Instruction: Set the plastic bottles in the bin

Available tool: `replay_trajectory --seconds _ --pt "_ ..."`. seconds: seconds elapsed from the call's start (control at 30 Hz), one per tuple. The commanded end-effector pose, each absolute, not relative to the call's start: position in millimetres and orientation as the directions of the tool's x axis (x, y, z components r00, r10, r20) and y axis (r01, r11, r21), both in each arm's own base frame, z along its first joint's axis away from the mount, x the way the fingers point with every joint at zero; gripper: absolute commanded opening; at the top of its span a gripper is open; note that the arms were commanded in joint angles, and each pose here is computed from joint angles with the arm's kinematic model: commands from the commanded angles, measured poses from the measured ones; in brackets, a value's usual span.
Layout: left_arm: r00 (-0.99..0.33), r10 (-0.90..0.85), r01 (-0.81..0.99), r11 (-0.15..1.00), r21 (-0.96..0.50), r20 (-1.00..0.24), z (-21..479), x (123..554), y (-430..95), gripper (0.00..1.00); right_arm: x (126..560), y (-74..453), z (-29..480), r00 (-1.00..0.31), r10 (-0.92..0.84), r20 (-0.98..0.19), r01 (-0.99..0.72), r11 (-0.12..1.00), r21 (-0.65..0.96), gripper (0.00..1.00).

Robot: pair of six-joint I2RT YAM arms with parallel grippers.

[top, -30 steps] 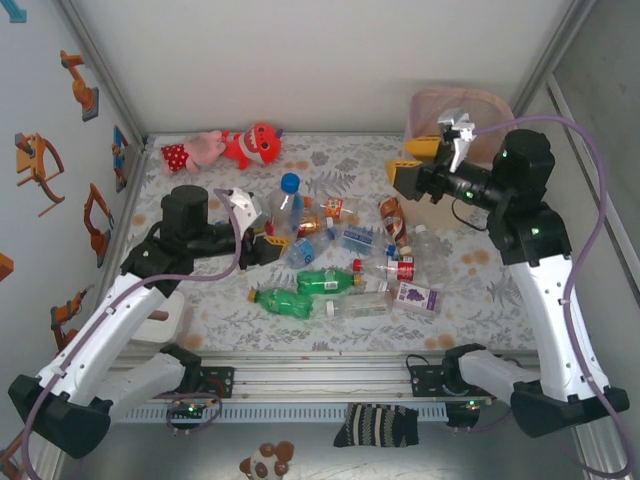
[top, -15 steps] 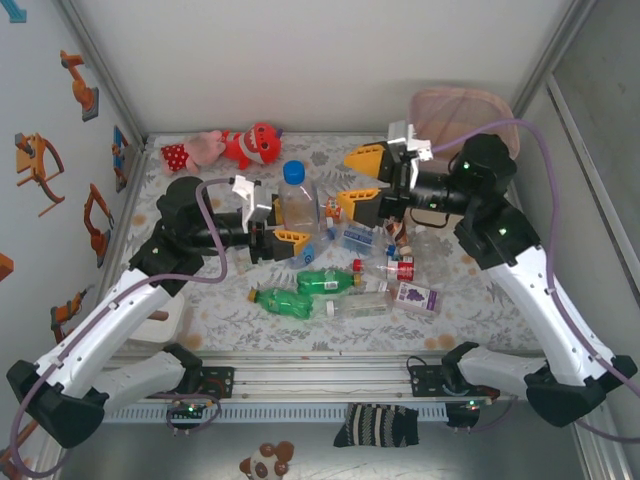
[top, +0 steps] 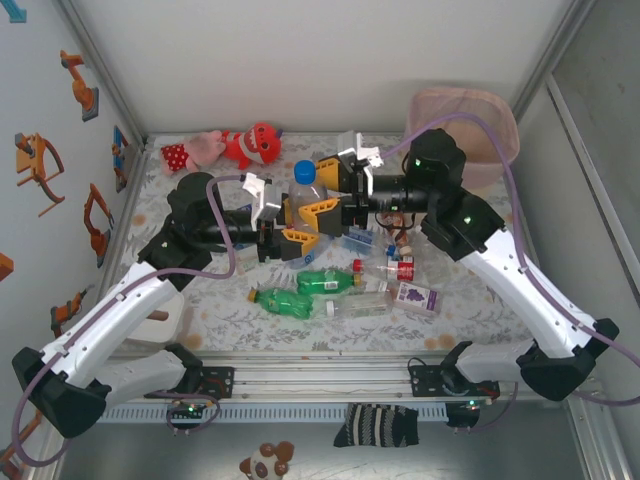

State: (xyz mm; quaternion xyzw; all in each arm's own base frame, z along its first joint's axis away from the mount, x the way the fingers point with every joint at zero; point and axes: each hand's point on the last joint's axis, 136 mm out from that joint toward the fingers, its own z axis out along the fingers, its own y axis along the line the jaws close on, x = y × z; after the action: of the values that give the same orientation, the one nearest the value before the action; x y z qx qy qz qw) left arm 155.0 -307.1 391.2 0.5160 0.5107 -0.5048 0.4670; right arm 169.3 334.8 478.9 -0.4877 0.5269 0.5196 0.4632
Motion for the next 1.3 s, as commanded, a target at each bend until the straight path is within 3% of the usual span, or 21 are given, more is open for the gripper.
replay_trajectory --seconds 0.0,0.37,0.63,0.93,1.27 --pt "0.031 0.017 0.997 -0.078 0.029 -0.999 409 147 -307 0.51 161 334 493 -0.078 -0.011 -0.997 -0.996 -0.034 0.079 0.64" --pt "0.04 0.019 0.997 -0.073 0.039 -0.999 408 148 -307 0.56 157 333 494 -0.07 -0.007 -0.998 -0.997 -0.032 0.07 0.48" --pt "0.052 0.033 0.998 -0.029 0.051 -0.998 405 148 -301 0.69 161 327 498 -0.051 -0.015 -0.999 -0.999 0.02 0.05 0.45" --pt "0.06 0.071 0.979 0.191 0.073 -0.996 389 162 -277 0.75 205 296 499 -0.05 -0.084 -0.995 -0.955 0.296 0.023 0.46" --pt "-0.061 0.147 0.89 0.457 0.013 -0.987 366 201 -255 0.74 318 195 503 -0.186 -0.044 -0.982 -0.717 0.689 0.105 0.46"
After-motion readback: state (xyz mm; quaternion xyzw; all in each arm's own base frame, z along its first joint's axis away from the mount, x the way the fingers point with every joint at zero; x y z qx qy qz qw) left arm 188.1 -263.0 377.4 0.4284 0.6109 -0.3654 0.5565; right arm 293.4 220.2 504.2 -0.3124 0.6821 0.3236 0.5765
